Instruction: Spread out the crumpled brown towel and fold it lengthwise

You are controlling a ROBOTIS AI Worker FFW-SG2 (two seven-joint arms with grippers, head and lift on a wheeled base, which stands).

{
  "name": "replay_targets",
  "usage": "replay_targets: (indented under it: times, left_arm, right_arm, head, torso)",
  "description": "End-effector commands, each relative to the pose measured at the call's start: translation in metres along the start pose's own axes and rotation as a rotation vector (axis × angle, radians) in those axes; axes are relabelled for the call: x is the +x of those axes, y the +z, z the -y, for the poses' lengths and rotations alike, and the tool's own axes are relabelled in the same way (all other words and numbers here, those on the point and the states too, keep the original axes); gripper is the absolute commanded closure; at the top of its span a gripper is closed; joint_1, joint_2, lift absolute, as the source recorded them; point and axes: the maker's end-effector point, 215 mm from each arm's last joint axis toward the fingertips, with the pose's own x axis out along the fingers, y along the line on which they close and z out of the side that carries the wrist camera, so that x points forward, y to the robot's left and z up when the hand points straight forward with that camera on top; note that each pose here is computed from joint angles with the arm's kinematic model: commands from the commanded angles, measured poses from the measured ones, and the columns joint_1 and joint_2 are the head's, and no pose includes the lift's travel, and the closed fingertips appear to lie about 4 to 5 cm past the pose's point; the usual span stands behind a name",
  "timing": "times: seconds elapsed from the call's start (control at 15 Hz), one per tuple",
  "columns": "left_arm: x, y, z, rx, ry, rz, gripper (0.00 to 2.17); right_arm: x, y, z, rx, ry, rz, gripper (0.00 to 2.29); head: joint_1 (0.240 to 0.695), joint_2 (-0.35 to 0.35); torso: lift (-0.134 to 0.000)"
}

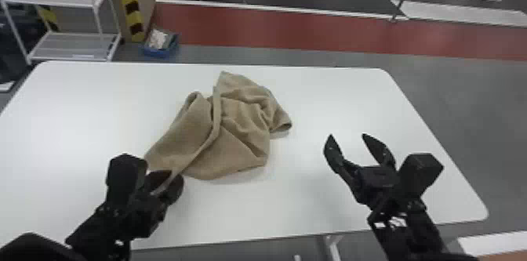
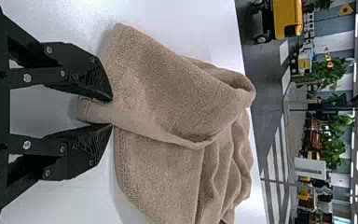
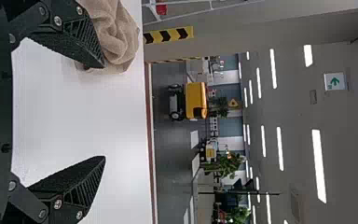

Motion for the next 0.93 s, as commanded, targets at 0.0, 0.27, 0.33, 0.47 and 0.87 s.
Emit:
replay_targets:
  times: [0.0,0.27,0.33,0.47,0.87]
  left_arm:
    - [0.0,0.003,-0.002,0.0,0.003,0.003,1.09]
    - [-0.007,0.023,-0.008,-0.067,-0.004,0.043,1.35]
    - [-0.01,0.031,-0.011,-0.098,-0.019,0.057,1.35]
    - [-0.019,0.064,-0.014,-0.212,-0.092,0.12,1.35]
    - [-0.042,0.197,-0.078,-0.371,-0.106,0.357,1.35]
  right_arm:
    - [-0.002,0.004,0.002,0.002,-0.004,0.014,0.21]
    - [-0.003,0.004,0.001,0.008,-0.002,0.016,0.21]
    - [-0.003,0.003,0.001,0.009,-0.002,0.013,0.21]
    - [-0.001,-0.001,0.0,0.012,-0.001,-0.006,0.21]
    - [0.007,-0.032,-0.022,0.009,0.025,-0.119,0.21]
  head:
    - [0.695,-0.166]
    - [0.695,-0.164]
    - [0.695,-0.163]
    - [0.695,-0.164]
    - [0.695,-0.131]
  torso:
    - [-0.12]
    - [-0.12]
    - [-0.12]
    - [-0.12]
    - [-0.12]
